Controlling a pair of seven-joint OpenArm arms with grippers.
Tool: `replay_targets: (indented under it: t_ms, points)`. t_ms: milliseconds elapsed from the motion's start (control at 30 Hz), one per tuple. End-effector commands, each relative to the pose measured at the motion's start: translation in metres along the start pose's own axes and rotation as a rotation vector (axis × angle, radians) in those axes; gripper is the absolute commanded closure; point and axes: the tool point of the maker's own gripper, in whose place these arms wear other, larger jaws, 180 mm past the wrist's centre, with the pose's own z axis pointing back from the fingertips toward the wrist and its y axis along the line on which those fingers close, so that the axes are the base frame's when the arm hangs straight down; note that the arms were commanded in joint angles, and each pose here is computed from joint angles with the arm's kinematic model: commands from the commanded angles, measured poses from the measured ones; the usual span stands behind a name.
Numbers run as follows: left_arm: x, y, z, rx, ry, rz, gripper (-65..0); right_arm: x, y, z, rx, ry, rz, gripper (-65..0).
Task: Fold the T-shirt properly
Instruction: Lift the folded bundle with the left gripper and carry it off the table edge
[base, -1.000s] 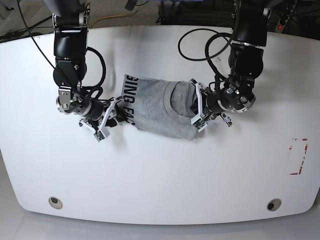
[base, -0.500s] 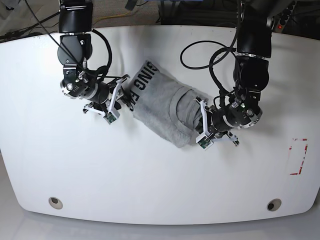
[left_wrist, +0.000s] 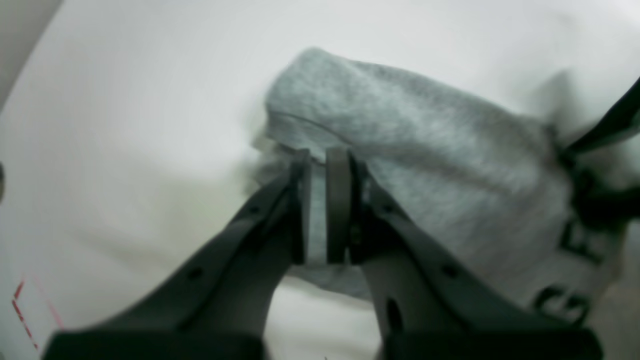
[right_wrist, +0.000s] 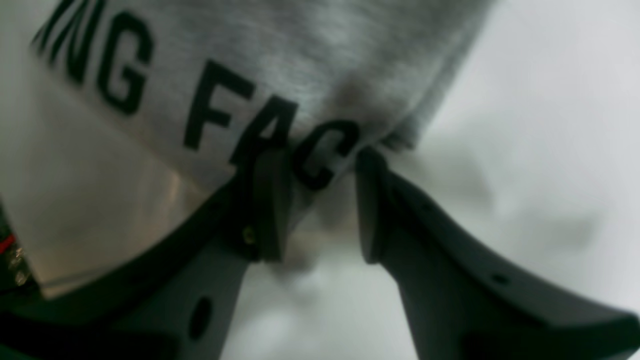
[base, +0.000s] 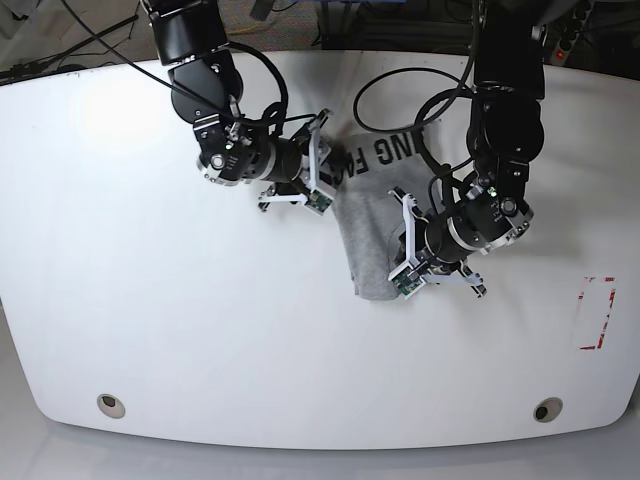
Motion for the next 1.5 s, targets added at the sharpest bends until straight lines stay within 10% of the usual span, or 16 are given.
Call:
replay_targets:
  t_ms: [0,200,600,967,1467]
  points:
    - [0.003,0.003,0.006,0.016,-0.024,0.01,-3.8,0.028,0.013,0.001,0.028,-0.064,0.057,-20.1]
    - [-0.023,0.01,0.011,0.042,0.013,0.082,-15.0,0.04,0.031,-0.003,0.063,-0.079,0.103,-20.1]
    - [-0.009,0.01,0.002,0.146,-0.06,0.378,-42.2,0.028,-0.043,0.032,-0.122,-0.126,-0.056,-20.1]
    - [-0.029,-0.021,-0.043,0.195,-0.049,0.592,-43.9,0.016,-0.075,0.053,-0.211,-0.147,-0.138,-20.1]
    - [-0.139,-0.034,-0.074,0.185,0.213,0.57,-44.0,0.01,-0.086,0.061,-0.244,-0.152,-0.17,-20.1]
